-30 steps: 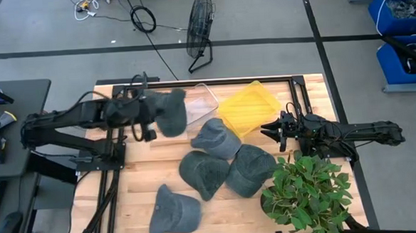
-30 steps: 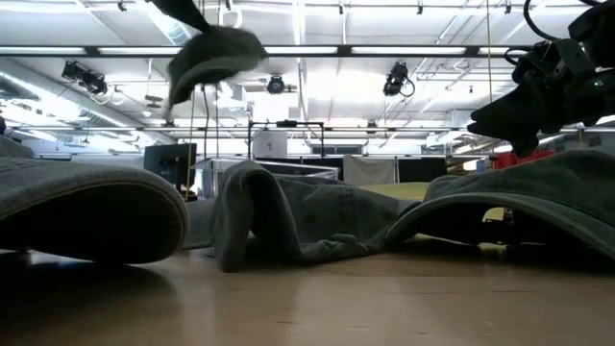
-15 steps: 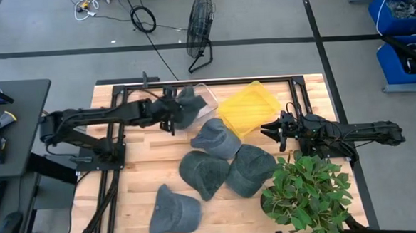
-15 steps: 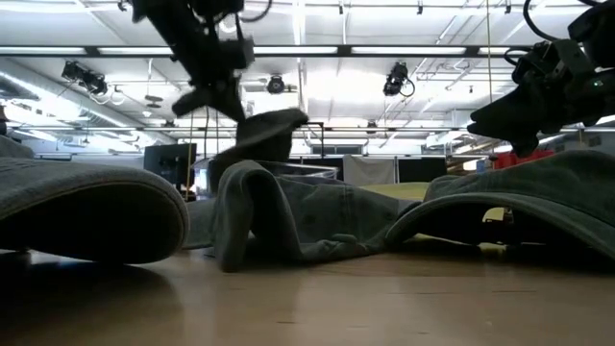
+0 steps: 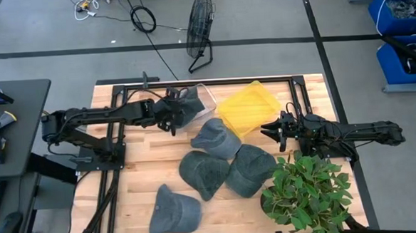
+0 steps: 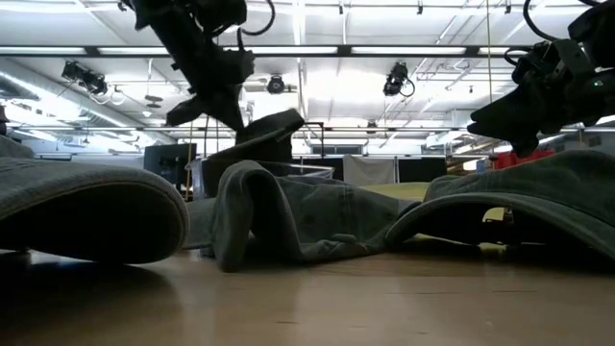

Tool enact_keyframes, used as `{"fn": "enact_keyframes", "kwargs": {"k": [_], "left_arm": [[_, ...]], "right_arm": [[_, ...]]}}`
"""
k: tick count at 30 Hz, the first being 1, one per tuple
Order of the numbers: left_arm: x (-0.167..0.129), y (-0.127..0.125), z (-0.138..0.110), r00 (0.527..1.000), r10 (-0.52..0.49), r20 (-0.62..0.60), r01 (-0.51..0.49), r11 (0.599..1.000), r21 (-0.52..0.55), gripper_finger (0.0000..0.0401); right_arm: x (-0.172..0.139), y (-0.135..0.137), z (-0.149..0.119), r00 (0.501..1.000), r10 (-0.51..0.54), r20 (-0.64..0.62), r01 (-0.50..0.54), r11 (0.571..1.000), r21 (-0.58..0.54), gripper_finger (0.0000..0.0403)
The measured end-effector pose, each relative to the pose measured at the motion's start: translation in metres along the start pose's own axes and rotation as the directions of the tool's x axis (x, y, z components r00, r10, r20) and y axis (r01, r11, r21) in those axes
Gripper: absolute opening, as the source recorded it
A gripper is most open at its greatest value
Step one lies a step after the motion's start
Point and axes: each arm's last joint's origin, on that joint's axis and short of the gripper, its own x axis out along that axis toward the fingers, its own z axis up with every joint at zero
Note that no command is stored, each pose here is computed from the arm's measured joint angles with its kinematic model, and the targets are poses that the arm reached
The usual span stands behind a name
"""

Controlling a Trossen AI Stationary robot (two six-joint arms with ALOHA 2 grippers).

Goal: Pick & Place hat
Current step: Put the left black cap into the transparent bin

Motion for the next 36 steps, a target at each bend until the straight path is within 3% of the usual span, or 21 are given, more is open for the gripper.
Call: {"fn": "enact_keyframes", "kwargs": {"k": [3, 8, 14, 21, 23, 25, 26, 27, 28, 30, 32, 33, 36], "left_arm": [[0.005, -0.002, -0.002, 0.999, -0.037, -0.017, 0.035, 0.994, -0.100, 0.0015], [0.012, -0.003, -0.007, 0.997, -0.056, -0.062, 0.049, 0.993, -0.109, 0.0052], [0.020, -0.009, -0.001, 0.995, -0.061, -0.073, 0.052, 0.991, -0.121, 0.0131], [-0.018, 0.003, 0.036, 0.991, 0.114, -0.070, -0.117, 0.992, -0.041, 0.0203], [-0.035, 0.006, 0.049, 0.994, 0.106, -0.019, -0.107, 0.992, -0.067, 0.0212], [-0.047, 0.007, 0.060, 0.994, 0.030, 0.103, -0.011, 0.983, -0.182, 0.0214], [-0.051, 0.005, 0.064, 0.980, -0.051, 0.195, 0.100, 0.963, -0.249, 0.0214], [-0.053, 0.003, 0.067, 0.947, -0.143, 0.287, 0.237, 0.917, -0.322, 0.0214], [-0.054, -0.001, 0.070, 0.897, -0.236, 0.373, 0.379, 0.845, -0.378, 0.0212], [-0.049, -0.012, 0.076, 0.795, -0.364, 0.484, 0.588, 0.657, -0.471, 0.0207], [-0.042, -0.029, 0.081, 0.770, -0.415, 0.484, 0.637, 0.530, -0.559, 0.0201], [-0.038, -0.039, 0.083, 0.772, -0.436, 0.463, 0.635, 0.497, -0.591, 0.0198], [-0.027, -0.068, 0.092, 0.786, -0.446, 0.428, 0.614, 0.479, -0.628, 0.0190]], "right_arm": [[0.000, 0.000, 0.000, 1.000, 0.000, 0.000, 0.000, 1.000, 0.000, 0.0130], [0.000, 0.000, 0.000, 1.000, -0.001, -0.001, 0.001, 1.000, 0.000, 0.0130], [0.000, 0.000, 0.000, 1.000, 0.000, 0.000, 0.000, 1.000, 0.000, 0.0130], [0.000, 0.002, 0.006, 0.998, 0.024, 0.061, -0.024, 1.000, 0.001, 0.0130], [-0.001, 0.004, 0.011, 0.992, 0.047, 0.115, -0.045, 0.999, -0.015, 0.0130], [-0.002, 0.006, 0.017, 0.986, 0.067, 0.152, -0.058, 0.997, -0.059, 0.0130], [-0.002, 0.007, 0.020, 0.984, 0.069, 0.164, -0.056, 0.995, -0.083, 0.0130], [-0.003, 0.008, 0.024, 0.982, 0.068, 0.177, -0.049, 0.993, -0.108, 0.0130], [-0.004, 0.009, 0.027, 0.980, 0.067, 0.189, -0.043, 0.991, -0.129, 0.0130], [-0.005, 0.011, 0.032, 0.977, 0.064, 0.206, -0.033, 0.988, -0.151, 0.0130], [-0.006, 0.011, 0.033, 0.977, 0.062, 0.205, -0.028, 0.986, -0.166, 0.0130], [-0.006, 0.011, 0.033, 0.978, 0.060, 0.201, -0.025, 0.985, -0.170, 0.0130], [-0.005, 0.010, 0.029, 0.987, 0.044, 0.157, -0.015, 0.983, -0.184, 0.0130]]}}
